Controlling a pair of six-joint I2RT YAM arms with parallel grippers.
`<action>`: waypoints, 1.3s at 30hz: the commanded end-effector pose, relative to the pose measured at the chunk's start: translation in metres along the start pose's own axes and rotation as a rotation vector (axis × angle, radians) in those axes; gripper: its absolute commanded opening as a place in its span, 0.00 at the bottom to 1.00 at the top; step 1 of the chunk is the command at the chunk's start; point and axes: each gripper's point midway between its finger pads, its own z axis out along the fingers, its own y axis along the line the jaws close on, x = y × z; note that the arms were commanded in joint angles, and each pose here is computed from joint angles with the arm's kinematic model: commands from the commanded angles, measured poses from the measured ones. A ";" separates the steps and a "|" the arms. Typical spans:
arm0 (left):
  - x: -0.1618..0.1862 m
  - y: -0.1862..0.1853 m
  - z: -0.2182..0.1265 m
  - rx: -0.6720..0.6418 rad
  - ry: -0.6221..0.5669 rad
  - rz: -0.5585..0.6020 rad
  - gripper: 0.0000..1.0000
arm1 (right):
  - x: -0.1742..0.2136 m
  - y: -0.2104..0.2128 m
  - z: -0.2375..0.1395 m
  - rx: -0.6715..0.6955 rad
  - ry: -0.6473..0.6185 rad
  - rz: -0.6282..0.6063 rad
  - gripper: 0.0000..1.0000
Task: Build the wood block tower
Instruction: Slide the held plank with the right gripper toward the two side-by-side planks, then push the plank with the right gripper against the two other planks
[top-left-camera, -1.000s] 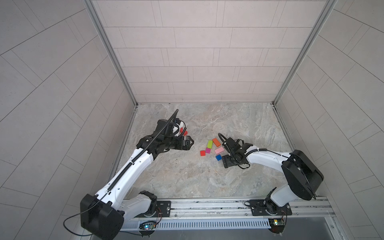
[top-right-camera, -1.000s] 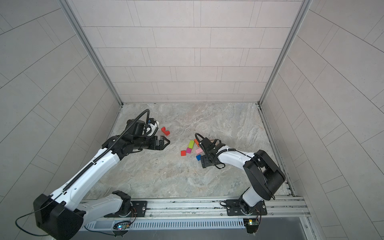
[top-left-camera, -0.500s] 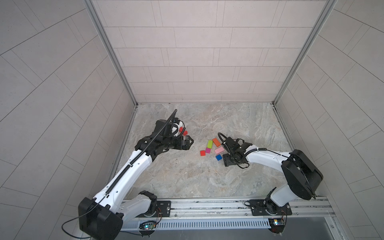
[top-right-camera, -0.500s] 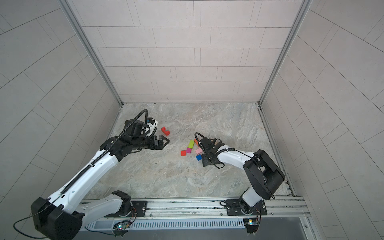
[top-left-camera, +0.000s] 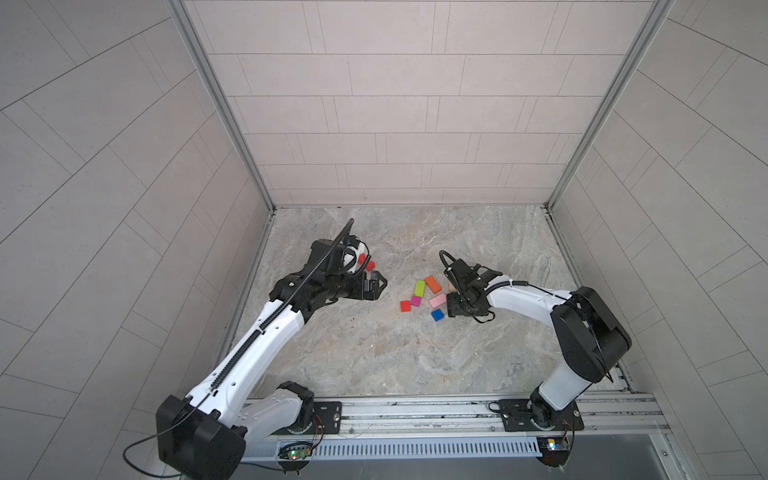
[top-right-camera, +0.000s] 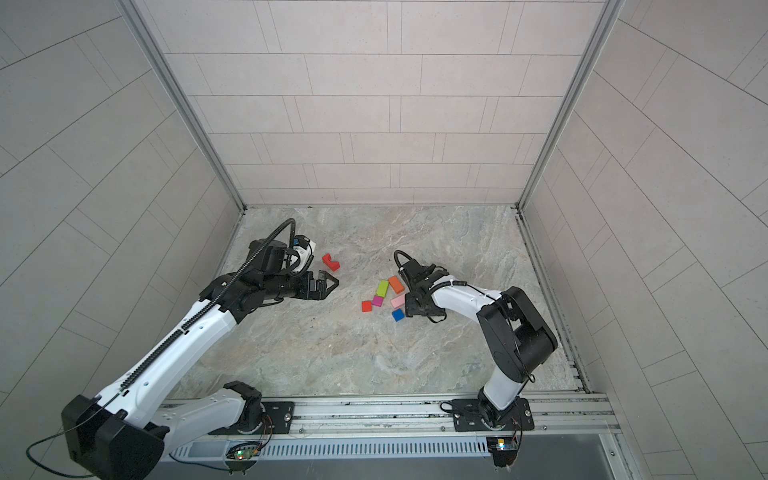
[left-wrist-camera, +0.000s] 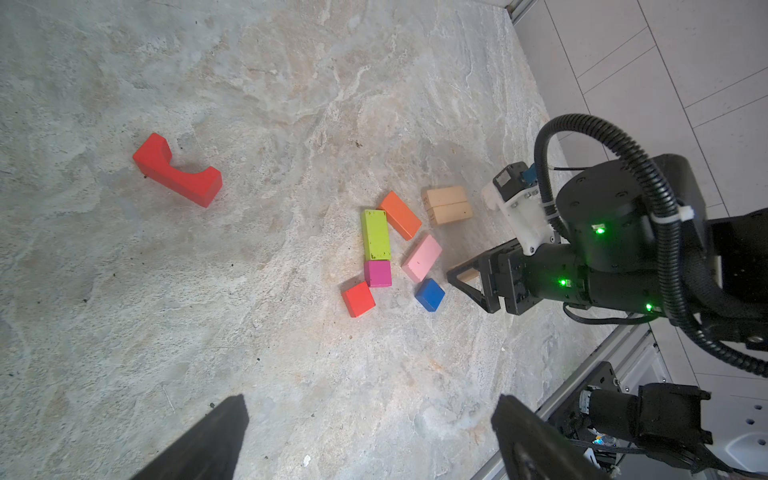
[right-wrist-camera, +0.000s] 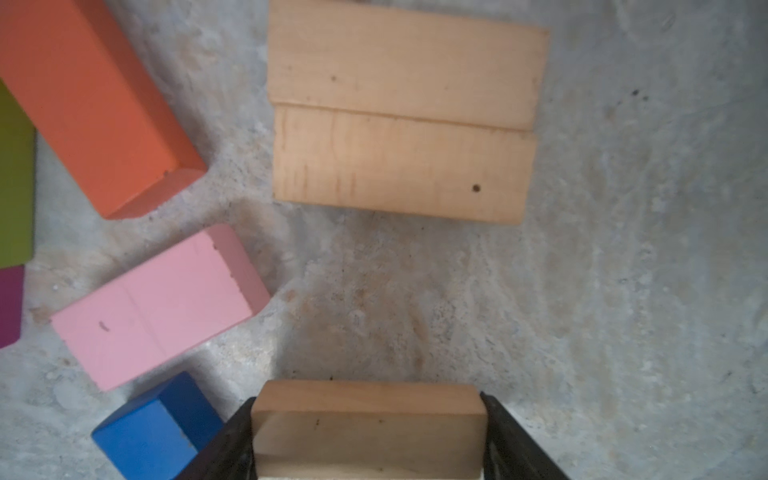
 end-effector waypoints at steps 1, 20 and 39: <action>0.000 0.002 -0.003 -0.003 -0.016 0.012 0.99 | -0.007 -0.003 0.002 0.013 0.006 0.035 0.65; 0.000 0.003 -0.003 -0.007 -0.018 0.013 0.99 | -0.030 -0.004 0.020 0.025 0.003 0.082 0.65; 0.001 0.002 -0.001 0.002 -0.010 0.012 0.99 | -0.039 -0.009 0.031 0.052 0.011 0.055 0.65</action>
